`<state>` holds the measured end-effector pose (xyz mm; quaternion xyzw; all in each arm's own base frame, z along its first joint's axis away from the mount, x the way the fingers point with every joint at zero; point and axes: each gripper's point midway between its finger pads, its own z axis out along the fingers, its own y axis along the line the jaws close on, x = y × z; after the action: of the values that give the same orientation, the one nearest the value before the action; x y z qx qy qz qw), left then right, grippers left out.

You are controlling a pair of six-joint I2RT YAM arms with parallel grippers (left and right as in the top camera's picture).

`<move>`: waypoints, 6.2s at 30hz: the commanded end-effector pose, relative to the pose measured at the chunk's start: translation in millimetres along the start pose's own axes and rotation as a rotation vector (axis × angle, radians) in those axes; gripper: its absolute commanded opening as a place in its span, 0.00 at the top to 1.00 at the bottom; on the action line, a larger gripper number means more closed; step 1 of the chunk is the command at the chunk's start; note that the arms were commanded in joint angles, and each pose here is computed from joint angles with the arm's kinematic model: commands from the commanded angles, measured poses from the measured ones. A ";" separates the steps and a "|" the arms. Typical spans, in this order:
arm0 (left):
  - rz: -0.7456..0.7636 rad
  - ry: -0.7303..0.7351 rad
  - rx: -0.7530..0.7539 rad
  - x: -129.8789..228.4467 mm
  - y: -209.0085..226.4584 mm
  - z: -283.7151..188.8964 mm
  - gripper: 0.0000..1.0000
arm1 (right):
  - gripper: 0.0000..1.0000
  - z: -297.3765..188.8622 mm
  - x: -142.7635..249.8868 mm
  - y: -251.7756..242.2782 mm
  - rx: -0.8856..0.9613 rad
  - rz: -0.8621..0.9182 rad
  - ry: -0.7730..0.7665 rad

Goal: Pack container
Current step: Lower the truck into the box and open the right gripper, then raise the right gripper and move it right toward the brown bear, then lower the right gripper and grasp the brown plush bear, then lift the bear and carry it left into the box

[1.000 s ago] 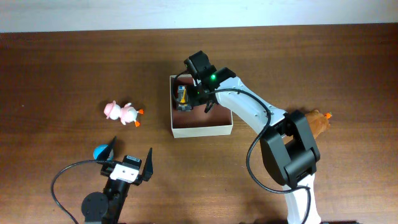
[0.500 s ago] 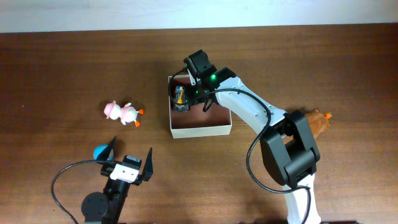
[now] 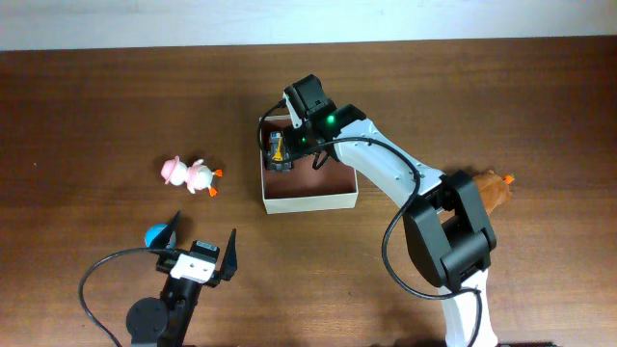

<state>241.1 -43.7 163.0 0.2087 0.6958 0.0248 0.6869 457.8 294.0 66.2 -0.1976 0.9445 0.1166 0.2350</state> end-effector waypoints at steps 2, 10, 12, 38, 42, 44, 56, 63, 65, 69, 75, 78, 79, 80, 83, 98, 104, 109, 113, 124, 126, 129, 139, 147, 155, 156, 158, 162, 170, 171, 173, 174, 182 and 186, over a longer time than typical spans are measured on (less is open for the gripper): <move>0.004 0.003 -0.006 1.3 0.7 -0.3 0.00 | 0.51 6.2 4.9 -5.5 0.012 -0.019 0.015; 0.004 0.003 -0.006 1.3 0.7 -0.3 0.00 | 0.48 3.6 16.7 -36.9 0.106 0.082 0.063; 0.004 0.003 -0.006 1.3 0.7 -0.3 0.00 | 0.47 2.7 20.3 -43.6 0.115 0.111 0.079; 0.004 0.003 -0.006 1.3 0.7 -0.3 0.00 | 0.47 -7.0 41.7 -87.3 0.297 0.403 0.122; 0.004 0.003 -0.006 1.3 0.7 -0.3 0.00 | 0.47 -7.9 43.7 -88.9 0.310 0.419 0.125; 0.004 0.003 -0.006 1.3 0.7 -0.3 0.00 | 0.47 -8.9 45.3 -91.6 0.328 0.444 0.124; 0.004 0.003 -0.006 1.3 0.7 -0.3 0.00 | 0.47 -9.7 48.4 -95.0 0.327 0.497 0.133; 0.004 0.003 -0.006 1.3 0.7 -0.3 0.00 | 0.48 -10.1 57.7 -85.5 0.300 0.483 0.182; 0.004 0.003 -0.006 1.3 0.7 -0.3 0.00 | 0.48 -9.0 58.9 -79.0 0.278 0.490 0.191; 0.004 0.003 -0.006 1.3 0.7 -0.3 0.00 | 0.47 -11.4 53.0 -70.2 0.254 0.443 0.180; 0.004 0.003 -0.006 1.3 0.7 -0.3 0.00 | 0.46 -37.5 29.6 -58.7 0.224 0.414 0.133; 0.004 0.003 -0.006 1.3 0.7 -0.3 0.00 | 0.45 -57.1 15.6 -53.1 0.202 0.377 0.115; 0.005 0.002 -0.006 1.2 0.7 -0.3 0.00 | 0.42 -66.1 10.6 -51.7 0.199 0.368 0.109; 0.004 0.003 -0.006 1.3 0.7 -0.3 0.00 | 0.40 -74.0 6.5 -50.6 0.197 0.357 0.103; 0.004 0.003 -0.006 1.3 0.7 -0.3 0.00 | 0.32 -103.8 -7.8 -47.5 0.189 0.323 0.075; 0.004 0.003 -0.006 1.3 0.7 -0.3 0.00 | 0.01 -251.9 24.9 -185.6 0.446 0.600 0.083; 0.004 0.003 -0.006 1.3 0.7 -0.3 0.00 | 0.01 -279.5 87.8 -237.9 0.516 0.778 0.252; 0.004 0.003 -0.006 1.3 0.7 -0.3 0.00 | 0.01 -276.4 119.9 -259.8 0.503 0.884 0.327; 0.004 0.003 -0.006 1.3 0.7 -0.3 0.00 | 0.01 -252.3 141.9 -271.3 0.484 0.947 0.369; 0.004 0.003 -0.006 1.3 0.7 -0.3 0.00 | 0.01 -188.5 206.1 -285.6 0.492 1.087 0.448; 0.004 0.003 -0.006 1.3 0.7 -0.3 0.00 | 0.05 -180.0 216.2 -287.0 0.493 1.095 0.456; 0.004 0.003 -0.006 1.3 0.7 -0.3 0.00 | 0.11 -171.0 223.8 -287.4 0.493 1.097 0.457; 0.004 0.003 -0.006 1.3 0.7 -0.3 0.00 | 0.43 -149.4 239.5 -288.3 0.486 1.073 0.450; 0.004 0.003 -0.006 1.3 0.7 -0.3 0.00 | 0.50 -150.9 236.0 -288.9 0.471 1.031 0.451; 0.004 0.003 -0.006 1.3 0.7 -0.3 0.00 | 0.52 -177.6 196.6 -286.6 0.394 0.940 0.404; 0.004 0.003 -0.006 1.3 0.7 -0.3 0.00 | 0.52 -183.6 190.3 -286.3 0.387 0.929 0.394; 0.004 0.003 -0.006 1.3 0.7 -0.3 0.00 | 0.53 -193.4 179.4 -285.4 0.371 0.901 0.377; 0.005 0.002 -0.006 1.2 0.7 -0.3 0.00 | 0.53 -209.4 159.9 -279.3 0.321 0.851 0.342; 0.004 0.003 -0.006 1.3 0.7 -0.3 0.00 | 0.53 -232.8 75.2 -203.5 -0.143 0.554 0.106; 0.004 0.003 -0.006 1.3 0.7 -0.3 0.00 | 0.53 -236.6 65.7 -191.9 -0.191 0.510 0.078; 0.004 0.003 -0.006 1.3 0.7 -0.3 0.00 | 0.52 -243.9 48.0 -166.4 -0.283 0.421 0.027; 0.004 0.003 -0.006 1.3 0.7 -0.3 0.00 | 0.52 -245.9 40.0 -153.6 -0.319 0.382 0.006; 0.004 0.003 -0.006 1.3 0.7 -0.3 0.00 | 0.52 -217.8 9.8 -57.7 -0.382 0.082 0.000; 0.004 0.003 -0.006 1.3 0.7 -0.3 0.00 | 0.52 -189.7 17.6 -37.3 -0.283 0.039 0.081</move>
<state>241.1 -43.7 162.9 0.2087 0.6959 0.0248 0.6867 383.8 181.6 228.7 -0.1983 0.9206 0.2904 0.1698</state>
